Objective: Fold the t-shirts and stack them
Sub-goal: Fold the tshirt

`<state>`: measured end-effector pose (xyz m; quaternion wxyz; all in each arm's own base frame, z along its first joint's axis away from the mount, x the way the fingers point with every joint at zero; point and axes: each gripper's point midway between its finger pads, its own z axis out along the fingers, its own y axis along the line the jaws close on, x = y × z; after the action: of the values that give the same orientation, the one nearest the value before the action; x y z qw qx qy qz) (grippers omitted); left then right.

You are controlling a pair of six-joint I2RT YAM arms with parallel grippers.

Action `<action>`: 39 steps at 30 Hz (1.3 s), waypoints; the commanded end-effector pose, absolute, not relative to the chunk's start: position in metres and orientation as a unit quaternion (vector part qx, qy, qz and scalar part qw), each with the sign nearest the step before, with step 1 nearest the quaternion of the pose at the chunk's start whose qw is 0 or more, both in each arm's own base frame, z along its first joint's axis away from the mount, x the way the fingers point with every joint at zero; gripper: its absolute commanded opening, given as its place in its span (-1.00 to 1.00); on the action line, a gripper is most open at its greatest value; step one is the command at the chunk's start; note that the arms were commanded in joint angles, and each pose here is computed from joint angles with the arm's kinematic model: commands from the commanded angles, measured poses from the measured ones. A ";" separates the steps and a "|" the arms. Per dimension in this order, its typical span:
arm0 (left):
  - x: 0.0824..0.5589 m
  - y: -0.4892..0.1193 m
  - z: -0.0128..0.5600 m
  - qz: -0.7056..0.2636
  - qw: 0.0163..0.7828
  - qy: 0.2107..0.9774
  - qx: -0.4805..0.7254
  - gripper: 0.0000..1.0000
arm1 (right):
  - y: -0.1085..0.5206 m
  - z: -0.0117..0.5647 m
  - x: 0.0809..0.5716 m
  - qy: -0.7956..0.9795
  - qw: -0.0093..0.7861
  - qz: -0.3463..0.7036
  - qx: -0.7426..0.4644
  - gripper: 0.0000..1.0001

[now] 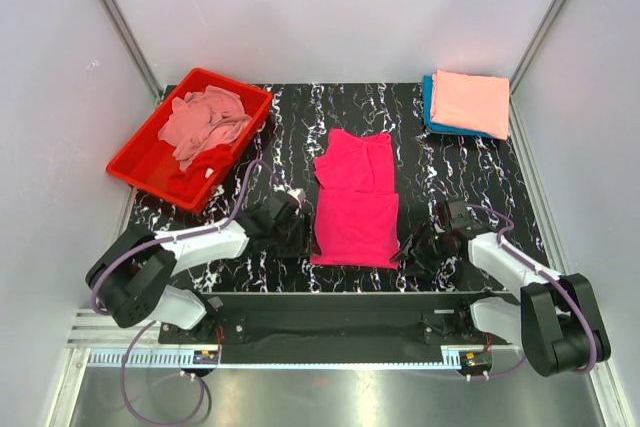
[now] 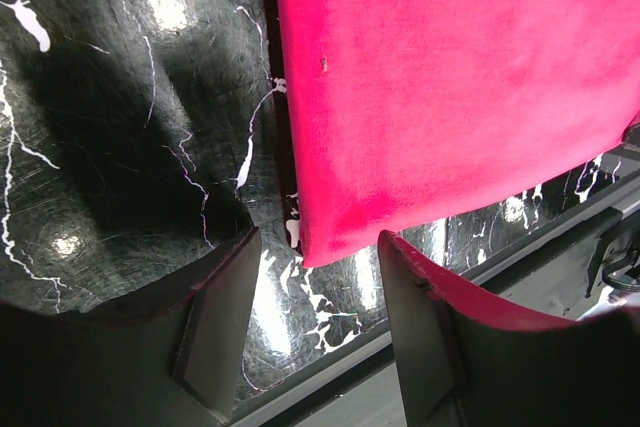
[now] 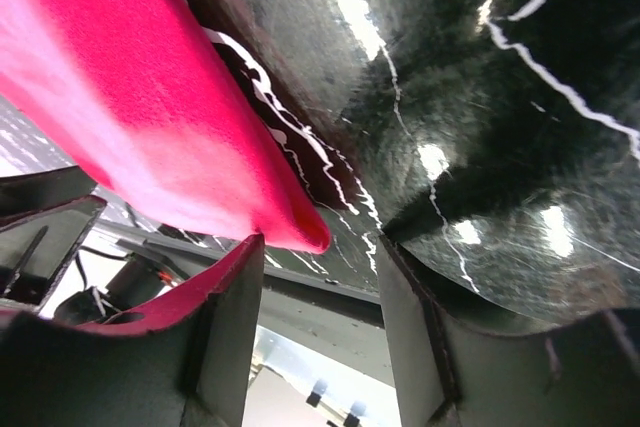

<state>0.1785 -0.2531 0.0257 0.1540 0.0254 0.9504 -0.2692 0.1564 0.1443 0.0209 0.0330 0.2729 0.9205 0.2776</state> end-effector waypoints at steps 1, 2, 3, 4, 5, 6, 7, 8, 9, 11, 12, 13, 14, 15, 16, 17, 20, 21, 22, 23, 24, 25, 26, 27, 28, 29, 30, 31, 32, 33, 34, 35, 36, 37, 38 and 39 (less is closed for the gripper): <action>0.162 -0.234 0.002 -0.227 0.122 0.966 0.010 0.14 | 0.145 0.015 0.158 0.918 0.045 0.279 0.279 0.10; 0.161 -0.233 0.001 -0.226 0.121 0.967 0.008 0.13 | 0.145 0.015 0.158 0.917 0.046 0.280 0.281 0.05; 0.159 -0.230 -0.001 -0.223 0.119 0.968 0.006 0.13 | 0.145 0.013 0.156 0.916 0.043 0.282 0.284 0.02; 0.158 -0.229 -0.002 -0.222 0.117 0.968 0.005 0.13 | 0.145 0.012 0.155 0.916 0.044 0.281 0.284 -0.04; 0.157 -0.228 -0.003 -0.220 0.117 0.968 0.001 0.13 | 0.145 0.011 0.155 0.915 0.044 0.281 0.285 -0.24; 0.156 -0.227 -0.003 -0.219 0.117 0.969 0.000 0.13 | 0.144 0.010 0.154 0.915 0.045 0.280 0.286 -0.41; 0.153 -0.224 -0.006 -0.219 0.115 0.969 -0.001 0.14 | 0.143 0.009 0.152 0.915 0.046 0.279 0.287 -0.55; 0.152 -0.225 -0.006 -0.223 0.115 0.968 -0.003 0.14 | 0.143 0.008 0.151 0.915 0.046 0.279 0.288 -0.67; 0.150 -0.226 -0.005 -0.231 0.112 0.966 -0.001 0.14 | 0.143 0.007 0.150 0.914 0.046 0.280 0.289 -0.86; 0.148 -0.228 -0.005 -0.241 0.111 0.964 -0.005 0.14 | 0.142 0.005 0.149 0.913 0.049 0.282 0.290 -0.93; 0.148 -0.229 -0.005 -0.243 0.112 0.963 -0.007 0.13 | 0.143 0.004 0.148 0.913 0.048 0.282 0.291 -0.98; 0.148 -0.229 -0.006 -0.244 0.112 0.963 -0.009 0.12 | 0.143 0.004 0.149 0.913 0.049 0.283 0.290 -0.99; 0.146 -0.226 -0.009 -0.240 0.109 0.964 -0.012 0.11 | 0.143 0.004 0.148 0.913 0.048 0.283 0.290 -1.00; 0.146 -0.224 -0.011 -0.237 0.111 0.965 -0.014 0.08 | 0.143 0.005 0.149 0.913 0.050 0.284 0.289 -1.00; 0.145 -0.224 -0.013 -0.236 0.110 0.965 -0.015 0.03 | 0.143 0.005 0.149 0.913 0.050 0.284 0.289 -1.00; 0.144 -0.224 -0.013 -0.237 0.109 0.965 -0.018 0.01 | 0.143 0.004 0.149 0.913 0.050 0.284 0.288 -1.00; 0.143 -0.222 -0.019 -0.233 0.105 0.966 -0.023 -0.02 | 0.143 0.004 0.148 0.914 0.051 0.285 0.285 -1.00; 0.142 -0.223 -0.019 -0.235 0.104 0.966 -0.023 -0.02 | 0.143 0.005 0.149 0.913 0.053 0.287 0.284 -0.97; 0.142 -0.223 -0.019 -0.234 0.104 0.966 -0.023 -0.02 | 0.143 0.005 0.148 0.913 0.051 0.285 0.287 -0.61; 0.142 -0.223 -0.019 -0.233 0.105 0.966 -0.025 0.01 | 0.142 0.006 0.147 0.913 0.051 0.284 0.290 -0.46; 0.141 -0.223 -0.018 -0.232 0.108 0.966 -0.025 0.04 | 0.142 0.006 0.147 0.910 0.053 0.283 0.297 -0.36; 0.141 -0.221 -0.019 -0.229 0.110 0.967 -0.027 0.05 | 0.142 0.009 0.148 0.908 0.060 0.287 0.298 -0.33; 0.141 -0.221 -0.017 -0.231 0.114 0.966 -0.030 0.07 | 0.142 0.010 0.150 0.906 0.064 0.289 0.304 -0.31; 0.142 -0.221 -0.017 -0.230 0.116 0.966 -0.032 0.07 | 0.141 0.010 0.150 0.904 0.069 0.289 0.307 -0.28; 0.142 -0.221 -0.017 -0.231 0.117 0.965 -0.032 0.07 | 0.141 0.010 0.150 0.903 0.070 0.290 0.309 -0.28; 0.142 -0.221 -0.017 -0.231 0.115 0.966 -0.034 0.07 | 0.141 0.010 0.150 0.902 0.071 0.290 0.312 -0.22; 0.141 -0.221 -0.018 -0.228 0.114 0.966 -0.032 0.06 | 0.141 0.010 0.150 0.902 0.071 0.290 0.313 -0.21; 0.141 -0.222 -0.018 -0.228 0.112 0.967 -0.033 0.07 | 0.140 0.010 0.150 0.902 0.072 0.290 0.313 -0.21; 0.140 -0.221 -0.020 -0.226 0.111 0.967 -0.033 0.06 | 0.140 0.011 0.150 0.902 0.070 0.288 0.315 -0.21; 0.140 -0.222 -0.020 -0.226 0.111 0.967 -0.031 0.06 | 0.140 0.013 0.150 0.901 0.073 0.289 0.316 -0.21; 0.139 -0.222 -0.021 -0.225 0.110 0.968 -0.031 0.07 | 0.139 0.014 0.149 0.900 0.074 0.288 0.317 -0.22; 0.139 -0.222 -0.021 -0.224 0.109 0.968 -0.031 0.07 | 0.140 0.016 0.149 0.898 0.074 0.290 0.323 -0.24; 0.139 -0.222 -0.022 -0.223 0.109 0.968 -0.031 0.06 | 0.140 0.021 0.151 0.895 0.086 0.296 0.322 -0.37; 0.139 -0.221 -0.022 -0.222 0.109 0.968 -0.031 0.06 | 0.139 0.023 0.149 0.894 0.085 0.295 0.326 -0.42; 0.139 -0.222 -0.021 -0.223 0.110 0.968 -0.030 0.07 | 0.138 0.025 0.149 0.892 0.086 0.296 0.330 -0.45; 0.139 -0.222 -0.021 -0.222 0.110 0.968 -0.031 0.07 | 0.136 0.032 0.150 0.891 0.097 0.295 0.331 -0.45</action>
<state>0.1722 -0.2622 0.0239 0.1673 -0.0247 0.9327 -0.3184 0.1525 0.1424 0.0255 0.0875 0.3123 0.8944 0.3081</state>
